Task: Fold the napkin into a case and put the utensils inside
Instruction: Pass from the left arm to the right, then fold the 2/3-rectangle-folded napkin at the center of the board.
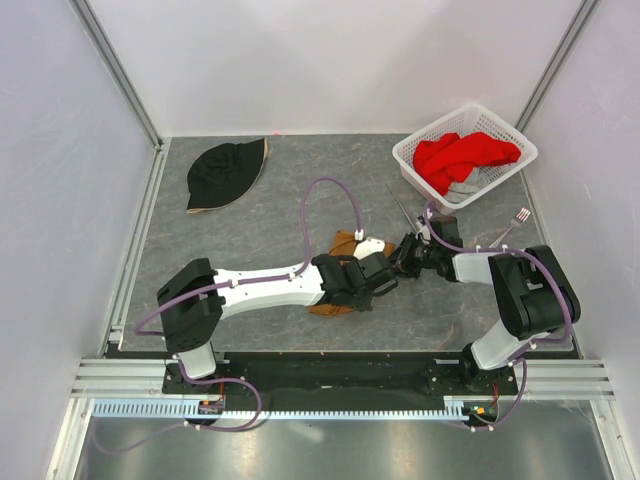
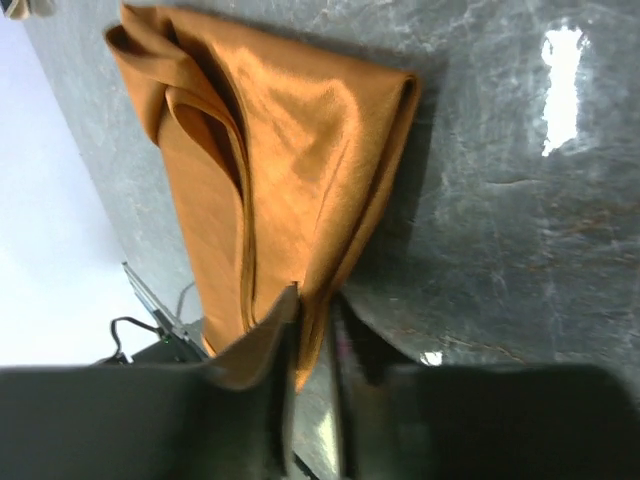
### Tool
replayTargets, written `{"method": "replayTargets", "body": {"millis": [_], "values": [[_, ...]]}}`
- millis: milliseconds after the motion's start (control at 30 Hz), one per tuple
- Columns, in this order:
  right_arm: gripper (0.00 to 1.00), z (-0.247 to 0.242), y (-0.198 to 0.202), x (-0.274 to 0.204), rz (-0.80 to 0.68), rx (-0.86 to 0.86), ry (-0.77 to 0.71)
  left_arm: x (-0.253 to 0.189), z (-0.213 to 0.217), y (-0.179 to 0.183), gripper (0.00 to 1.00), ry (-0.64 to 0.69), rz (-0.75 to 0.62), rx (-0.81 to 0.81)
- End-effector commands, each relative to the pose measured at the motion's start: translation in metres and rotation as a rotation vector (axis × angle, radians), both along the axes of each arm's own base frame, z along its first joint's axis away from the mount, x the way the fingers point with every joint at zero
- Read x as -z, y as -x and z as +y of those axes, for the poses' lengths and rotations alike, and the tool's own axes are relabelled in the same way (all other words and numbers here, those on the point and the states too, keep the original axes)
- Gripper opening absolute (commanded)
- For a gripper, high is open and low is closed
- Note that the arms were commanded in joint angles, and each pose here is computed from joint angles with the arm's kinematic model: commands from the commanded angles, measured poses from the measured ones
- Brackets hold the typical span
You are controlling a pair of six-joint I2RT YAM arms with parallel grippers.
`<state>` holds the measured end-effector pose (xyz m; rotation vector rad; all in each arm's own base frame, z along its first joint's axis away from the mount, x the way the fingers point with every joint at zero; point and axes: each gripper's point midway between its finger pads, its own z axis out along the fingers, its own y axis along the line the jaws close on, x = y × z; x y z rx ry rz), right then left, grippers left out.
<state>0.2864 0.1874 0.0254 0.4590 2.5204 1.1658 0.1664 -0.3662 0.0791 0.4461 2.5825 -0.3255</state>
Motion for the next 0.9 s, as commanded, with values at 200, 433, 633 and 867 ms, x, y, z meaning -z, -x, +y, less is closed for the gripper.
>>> {"method": "replayTargets", "body": {"millis": [200,433,633,867], "values": [[0.0,0.006,-0.017,-0.015,-0.117,-0.062,0.038,-0.036,-0.014,-0.005,0.39,0.223,0.034,-0.027],[0.0,0.008,-0.018,-0.02,-0.137,-0.093,0.098,-0.049,0.019,-0.091,0.19,0.459,0.065,-0.169],[0.0,0.014,-0.02,-0.03,-0.157,-0.116,0.149,0.004,0.029,-0.129,0.11,0.39,0.112,-0.218],[0.0,0.027,-0.024,-0.043,-0.178,-0.131,0.185,0.046,0.029,-0.142,0.09,0.32,0.117,-0.235]]}}
